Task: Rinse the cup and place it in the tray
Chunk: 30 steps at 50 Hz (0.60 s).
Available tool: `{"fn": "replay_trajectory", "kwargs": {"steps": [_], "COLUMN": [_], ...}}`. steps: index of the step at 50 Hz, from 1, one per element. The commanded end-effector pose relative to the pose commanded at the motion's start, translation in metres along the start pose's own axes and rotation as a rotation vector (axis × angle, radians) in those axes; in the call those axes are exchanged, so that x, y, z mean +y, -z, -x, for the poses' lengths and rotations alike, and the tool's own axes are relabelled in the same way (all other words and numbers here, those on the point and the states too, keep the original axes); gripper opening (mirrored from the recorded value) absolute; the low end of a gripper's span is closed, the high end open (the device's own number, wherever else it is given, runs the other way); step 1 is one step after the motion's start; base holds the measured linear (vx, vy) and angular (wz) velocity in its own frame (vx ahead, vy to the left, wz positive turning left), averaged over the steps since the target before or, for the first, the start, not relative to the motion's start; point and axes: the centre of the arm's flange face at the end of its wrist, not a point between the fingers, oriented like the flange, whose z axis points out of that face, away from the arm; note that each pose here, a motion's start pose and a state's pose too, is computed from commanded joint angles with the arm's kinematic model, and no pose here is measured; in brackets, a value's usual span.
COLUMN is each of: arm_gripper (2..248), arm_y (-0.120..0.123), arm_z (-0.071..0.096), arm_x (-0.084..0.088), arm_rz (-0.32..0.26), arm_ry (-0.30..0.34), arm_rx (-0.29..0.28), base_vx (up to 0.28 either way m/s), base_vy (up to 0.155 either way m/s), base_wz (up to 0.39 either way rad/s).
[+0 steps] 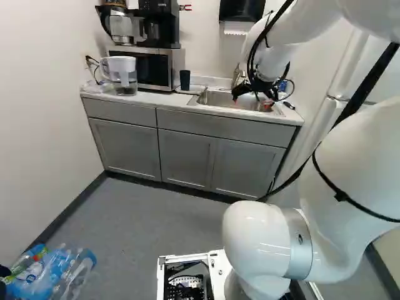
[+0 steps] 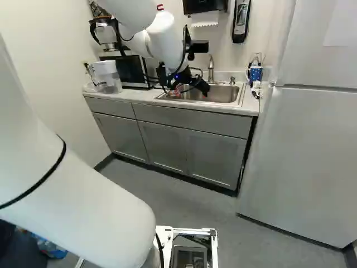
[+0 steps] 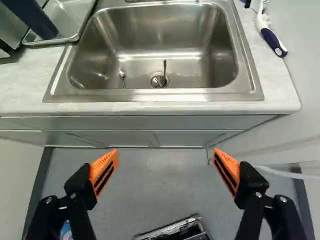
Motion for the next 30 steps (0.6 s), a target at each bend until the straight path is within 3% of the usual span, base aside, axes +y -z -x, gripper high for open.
{"fn": "replay_trajectory", "kwargs": {"steps": [30], "arm_gripper": [247], "arm_y": [-0.032], "arm_z": [0.059], "arm_x": [-0.024], "arm_rz": [-0.045], "arm_ry": [0.054], "arm_rx": [0.117], "base_vx": [0.000], "base_vy": [0.000], "base_wz": [0.000]}}
